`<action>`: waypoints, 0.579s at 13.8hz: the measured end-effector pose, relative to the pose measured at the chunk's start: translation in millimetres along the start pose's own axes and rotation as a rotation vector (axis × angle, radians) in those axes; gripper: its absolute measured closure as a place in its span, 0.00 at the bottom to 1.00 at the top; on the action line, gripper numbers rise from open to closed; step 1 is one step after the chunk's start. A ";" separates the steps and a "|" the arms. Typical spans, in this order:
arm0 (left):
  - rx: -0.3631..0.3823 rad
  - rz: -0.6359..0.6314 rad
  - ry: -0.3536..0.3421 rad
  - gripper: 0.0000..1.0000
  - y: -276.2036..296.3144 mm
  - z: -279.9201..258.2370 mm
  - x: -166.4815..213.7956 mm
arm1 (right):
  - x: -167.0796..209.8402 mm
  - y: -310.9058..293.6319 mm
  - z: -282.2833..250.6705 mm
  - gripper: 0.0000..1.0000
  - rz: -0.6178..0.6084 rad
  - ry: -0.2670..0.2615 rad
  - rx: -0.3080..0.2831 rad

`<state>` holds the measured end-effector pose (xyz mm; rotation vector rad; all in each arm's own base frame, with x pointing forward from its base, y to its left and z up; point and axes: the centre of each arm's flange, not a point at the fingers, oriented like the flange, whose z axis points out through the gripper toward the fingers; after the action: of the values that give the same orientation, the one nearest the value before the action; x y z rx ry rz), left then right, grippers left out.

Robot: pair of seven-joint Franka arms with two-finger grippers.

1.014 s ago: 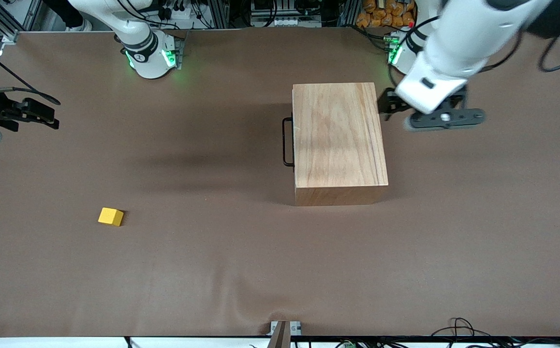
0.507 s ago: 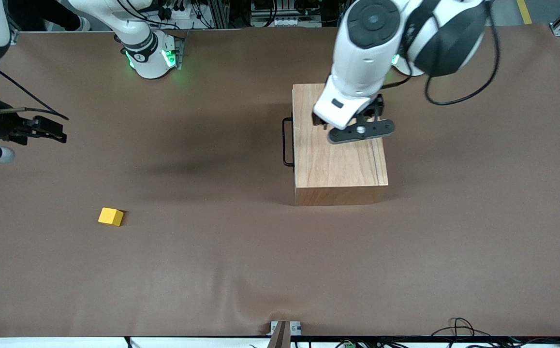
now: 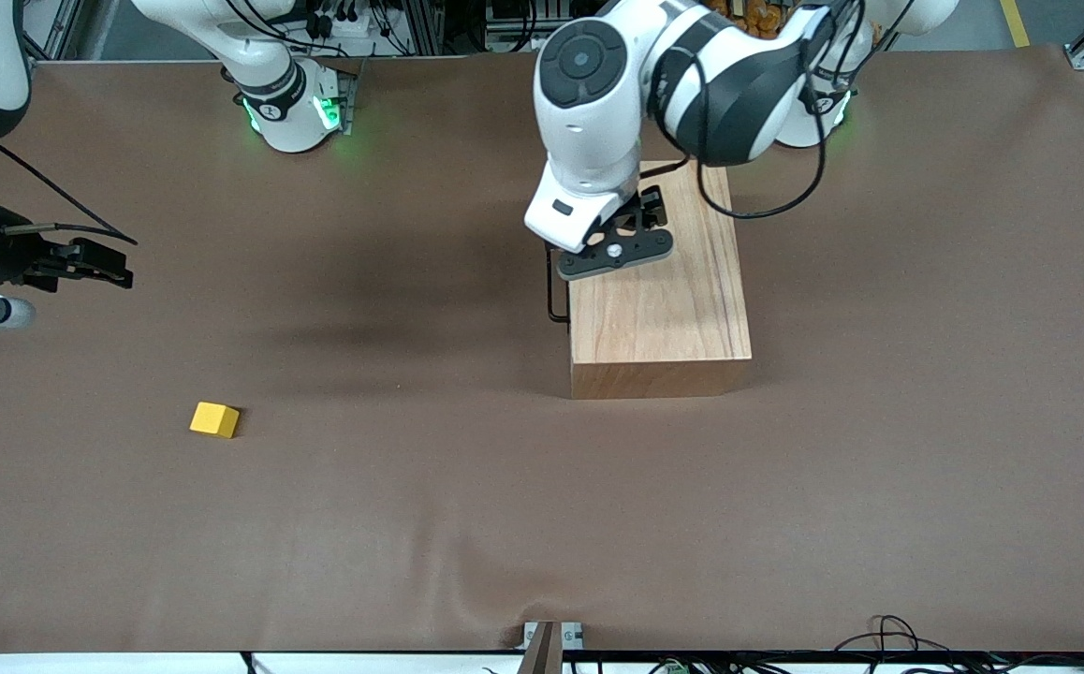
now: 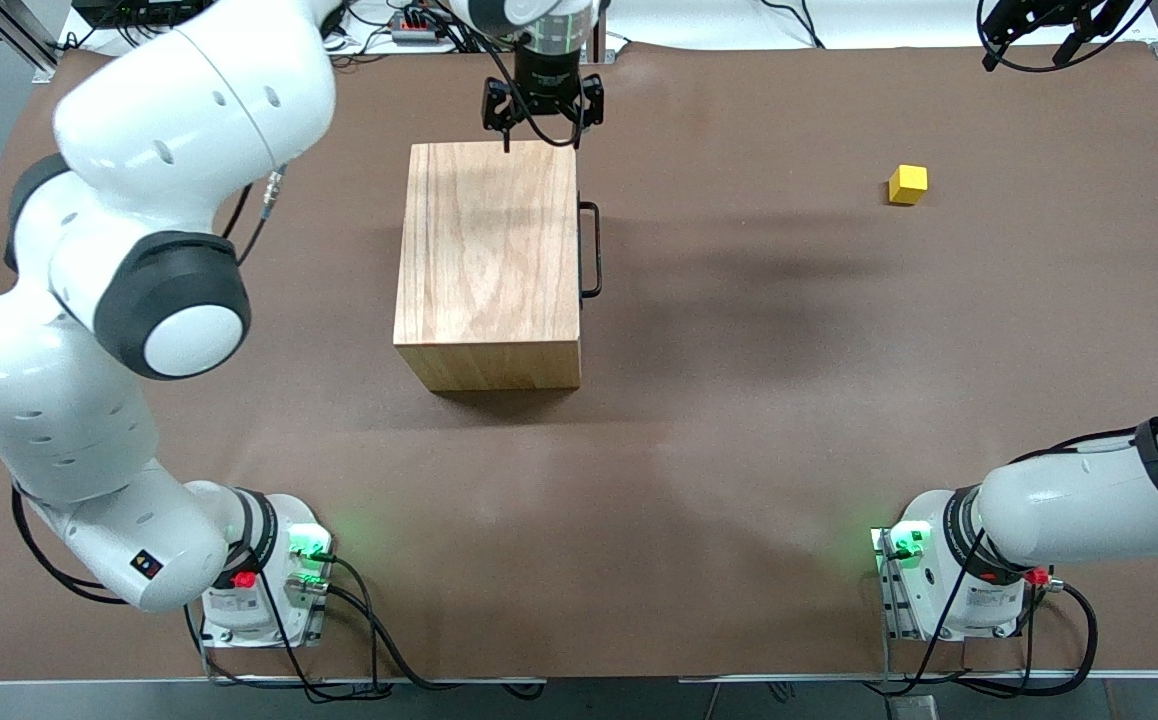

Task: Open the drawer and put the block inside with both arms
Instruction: 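Move the left gripper over the box toward the black drawer handle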

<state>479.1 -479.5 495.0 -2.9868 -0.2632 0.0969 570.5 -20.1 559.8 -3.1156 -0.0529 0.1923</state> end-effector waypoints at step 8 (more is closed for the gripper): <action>0.010 -0.024 0.056 0.00 50.0 34.5 -27.6 | -6.5 -0.7 -10.9 0.00 -0.002 0.017 0.001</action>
<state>457.9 -528.4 455.0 -2.9700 -0.2905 0.0120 565.3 -19.9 571.4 -3.1158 -0.0549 0.1659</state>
